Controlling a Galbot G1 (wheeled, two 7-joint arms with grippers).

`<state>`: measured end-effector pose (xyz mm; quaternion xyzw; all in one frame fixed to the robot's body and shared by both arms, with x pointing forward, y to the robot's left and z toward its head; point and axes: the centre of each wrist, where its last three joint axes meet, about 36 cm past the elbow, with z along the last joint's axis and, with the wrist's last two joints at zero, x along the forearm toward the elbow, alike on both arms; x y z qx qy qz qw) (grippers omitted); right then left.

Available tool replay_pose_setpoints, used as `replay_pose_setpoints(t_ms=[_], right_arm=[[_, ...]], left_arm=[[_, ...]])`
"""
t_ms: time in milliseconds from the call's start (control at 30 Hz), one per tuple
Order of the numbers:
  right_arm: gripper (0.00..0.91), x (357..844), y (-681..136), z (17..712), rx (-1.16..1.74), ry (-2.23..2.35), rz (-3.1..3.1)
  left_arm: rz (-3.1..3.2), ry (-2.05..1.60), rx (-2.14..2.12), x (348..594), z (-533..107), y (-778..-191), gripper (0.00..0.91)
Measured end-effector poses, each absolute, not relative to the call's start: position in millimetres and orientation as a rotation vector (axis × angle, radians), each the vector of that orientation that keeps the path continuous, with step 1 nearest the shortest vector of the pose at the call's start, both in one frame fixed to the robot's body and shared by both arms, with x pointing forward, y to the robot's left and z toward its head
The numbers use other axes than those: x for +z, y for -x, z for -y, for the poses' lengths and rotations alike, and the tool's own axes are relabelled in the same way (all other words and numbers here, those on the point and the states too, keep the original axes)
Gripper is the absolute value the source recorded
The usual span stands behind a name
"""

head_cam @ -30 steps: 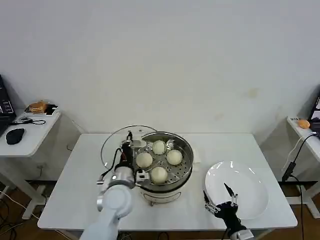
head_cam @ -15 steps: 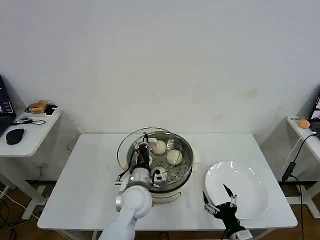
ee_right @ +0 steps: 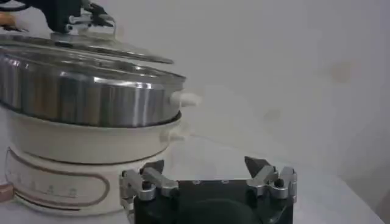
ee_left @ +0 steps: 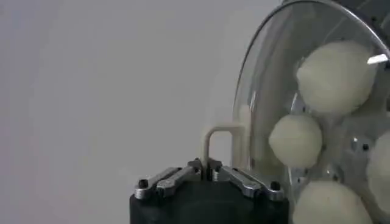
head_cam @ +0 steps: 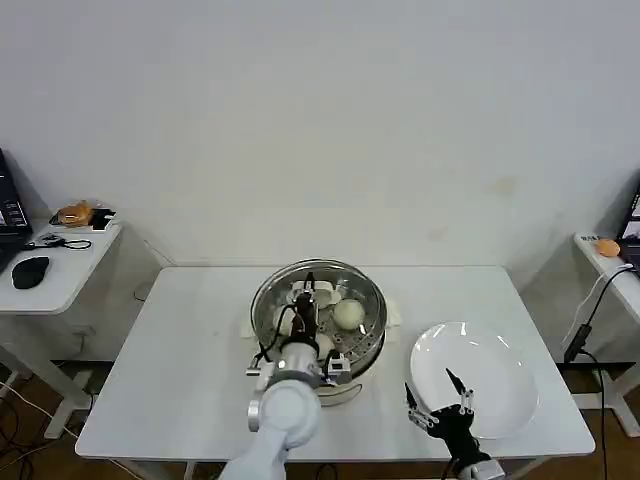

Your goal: Take steamed baozi put them in steamer then cover it.

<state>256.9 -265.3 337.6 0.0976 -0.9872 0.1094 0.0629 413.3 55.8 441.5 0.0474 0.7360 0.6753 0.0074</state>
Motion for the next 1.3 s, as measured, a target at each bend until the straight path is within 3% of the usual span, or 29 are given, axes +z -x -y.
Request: replay_pose_setpoints(t_ms=[800, 833, 867, 1300], right_arm=[[0.907, 337.3, -255.6, 265.4, 0.325, -0.300, 2.982], [0.907, 337.3, -255.6, 265.3, 0.324, -0.300, 2.982], [0.907, 337.4, -255.6, 265.3, 0.324, -0.300, 2.982], [0.907, 336.9, -255.5, 262.8, 0.319, -0.308, 2.982]], left_arm=[[-2.246, -0.163, 2.172, 428.2, -50.0, -417.2, 0.000], [-2.246, -0.162, 2.172, 428.3, -50.0, -417.2, 0.625], [-2.247, -0.162, 2.170, 428.3, -50.0, -417.2, 0.907], [-2.260, -0.159, 2.129, 433.8, -53.7, -406.6, 0.907]])
